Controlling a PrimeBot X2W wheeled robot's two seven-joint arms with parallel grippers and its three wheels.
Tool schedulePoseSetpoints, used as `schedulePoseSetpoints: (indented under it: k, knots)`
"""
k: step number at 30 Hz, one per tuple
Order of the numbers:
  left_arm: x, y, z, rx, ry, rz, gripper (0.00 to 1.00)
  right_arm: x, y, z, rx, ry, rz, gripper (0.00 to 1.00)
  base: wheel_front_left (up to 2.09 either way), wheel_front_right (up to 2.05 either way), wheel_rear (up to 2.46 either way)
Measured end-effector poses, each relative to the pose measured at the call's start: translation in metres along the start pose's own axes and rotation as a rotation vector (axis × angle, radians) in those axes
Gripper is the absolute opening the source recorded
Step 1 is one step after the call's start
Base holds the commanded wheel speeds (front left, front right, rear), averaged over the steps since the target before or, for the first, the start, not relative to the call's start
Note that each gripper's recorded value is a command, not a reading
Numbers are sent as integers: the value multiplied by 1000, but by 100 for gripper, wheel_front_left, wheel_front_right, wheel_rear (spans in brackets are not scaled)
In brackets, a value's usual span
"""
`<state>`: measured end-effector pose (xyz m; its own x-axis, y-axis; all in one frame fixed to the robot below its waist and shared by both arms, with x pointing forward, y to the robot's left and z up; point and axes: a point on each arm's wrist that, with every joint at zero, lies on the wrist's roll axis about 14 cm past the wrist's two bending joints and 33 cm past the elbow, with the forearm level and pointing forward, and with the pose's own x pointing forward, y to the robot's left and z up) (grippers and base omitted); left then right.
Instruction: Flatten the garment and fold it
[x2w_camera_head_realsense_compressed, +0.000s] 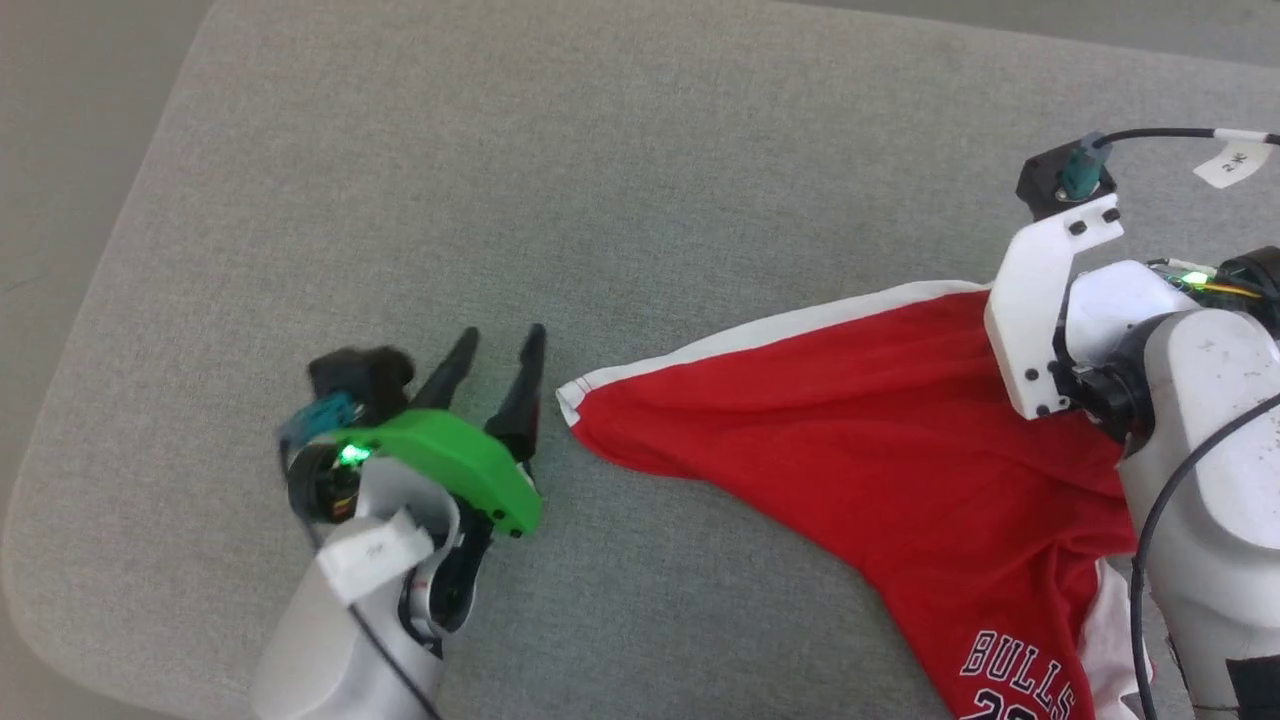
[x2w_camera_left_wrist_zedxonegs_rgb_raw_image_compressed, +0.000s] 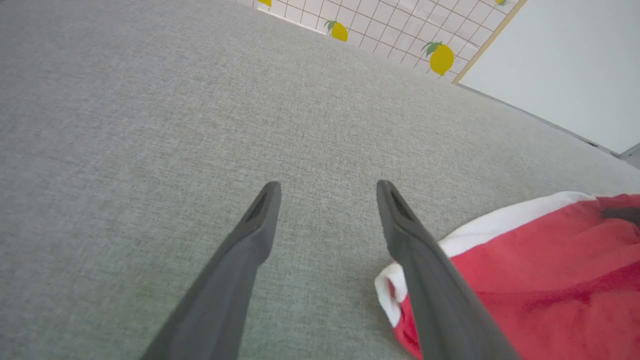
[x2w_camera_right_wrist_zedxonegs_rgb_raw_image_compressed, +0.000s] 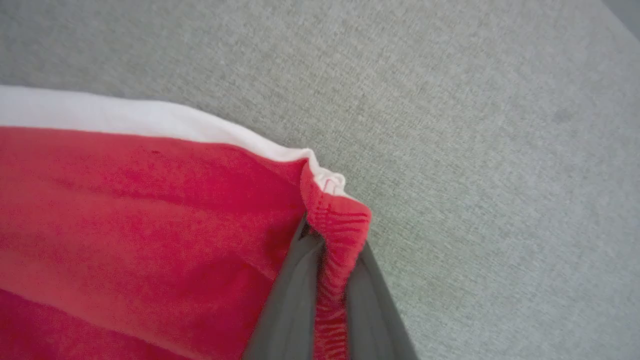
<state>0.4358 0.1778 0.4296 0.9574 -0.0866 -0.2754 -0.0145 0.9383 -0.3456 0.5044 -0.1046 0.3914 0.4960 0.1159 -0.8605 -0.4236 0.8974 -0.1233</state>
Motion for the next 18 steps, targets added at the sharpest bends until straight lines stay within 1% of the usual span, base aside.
schedulePoseSetpoints:
  k: [5,8,12,14,15,17,18]
  knots:
    - [-1,-21,-23,51,279,-43,100,-11,-2,9,6,-52,-10,0,0,0,0]
    - [-5,-28,-32,88,404,-57,100,-12,-2,10,6,-57,-10,0,0,0,0]
    - [-12,-29,-47,126,535,-63,100,-11,-1,10,6,-63,-5,0,0,0,0]
    - [-12,-32,-48,128,549,-68,100,-10,-1,9,9,-64,-3,0,0,0,0]
    - [-11,-34,-49,130,553,-75,60,-9,-1,8,11,-65,-3,0,0,0,0]
    - [-10,-37,-51,126,555,-83,23,-8,-1,6,15,-62,-1,0,0,0,0]
    - [-9,-37,-51,123,553,-86,0,-7,-1,6,16,-63,1,0,0,0,0]
